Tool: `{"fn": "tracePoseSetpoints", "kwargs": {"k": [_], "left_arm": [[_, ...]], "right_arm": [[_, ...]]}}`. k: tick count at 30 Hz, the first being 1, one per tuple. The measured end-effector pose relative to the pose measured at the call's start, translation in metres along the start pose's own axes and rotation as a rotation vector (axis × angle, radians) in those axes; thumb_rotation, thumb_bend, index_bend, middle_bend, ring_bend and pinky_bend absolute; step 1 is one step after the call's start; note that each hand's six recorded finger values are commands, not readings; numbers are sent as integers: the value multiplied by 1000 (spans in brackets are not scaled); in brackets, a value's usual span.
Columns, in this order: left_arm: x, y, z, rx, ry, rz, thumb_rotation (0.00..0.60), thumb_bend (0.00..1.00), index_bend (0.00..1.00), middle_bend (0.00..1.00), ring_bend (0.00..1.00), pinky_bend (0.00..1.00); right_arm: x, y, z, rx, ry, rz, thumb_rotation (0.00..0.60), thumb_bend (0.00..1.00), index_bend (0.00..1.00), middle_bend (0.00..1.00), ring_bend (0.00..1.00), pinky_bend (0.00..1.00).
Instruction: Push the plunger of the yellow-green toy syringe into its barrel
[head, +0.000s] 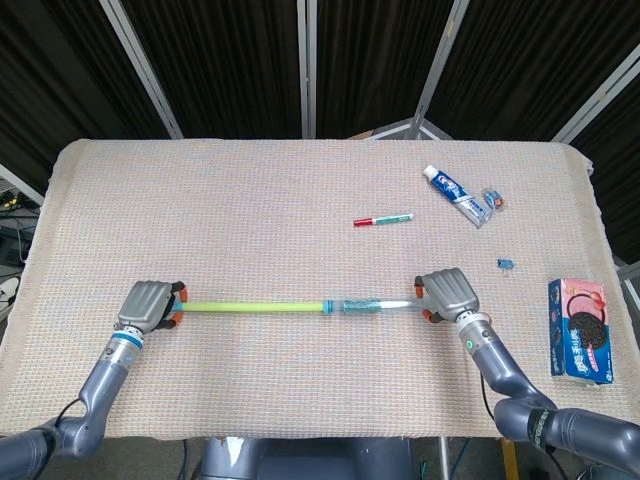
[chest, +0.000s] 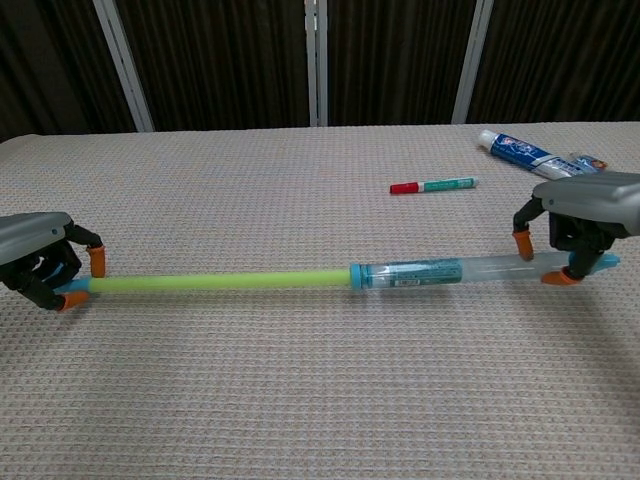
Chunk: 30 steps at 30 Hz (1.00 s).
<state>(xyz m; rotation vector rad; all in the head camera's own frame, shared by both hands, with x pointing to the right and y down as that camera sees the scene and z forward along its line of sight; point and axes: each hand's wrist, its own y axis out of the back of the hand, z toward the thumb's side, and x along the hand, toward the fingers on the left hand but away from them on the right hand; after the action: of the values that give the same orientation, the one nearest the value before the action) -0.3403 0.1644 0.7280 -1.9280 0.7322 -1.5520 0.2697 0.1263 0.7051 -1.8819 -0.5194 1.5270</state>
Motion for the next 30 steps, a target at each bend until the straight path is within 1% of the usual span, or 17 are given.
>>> {"fn": "tracePoseSetpoints", "kwargs": {"k": [8,22,30], "left_arm": [[4,10,18,-18,-19,16,600,450,715,809,800,965],[10,10,57,-31,-75,14,600,449,718,809,800,965],[13,9,72,-34,-92,6,600,449,722,809,800,965]], "right_arm": [[4,9,16,-46,12,4,600,371,675,1000,1000,1000],[-2,12,43,-58,40,10,600,371,675,1000,1000,1000],[-6,13,53,-58,49,7,600,371,675,1000,1000,1000]]}}
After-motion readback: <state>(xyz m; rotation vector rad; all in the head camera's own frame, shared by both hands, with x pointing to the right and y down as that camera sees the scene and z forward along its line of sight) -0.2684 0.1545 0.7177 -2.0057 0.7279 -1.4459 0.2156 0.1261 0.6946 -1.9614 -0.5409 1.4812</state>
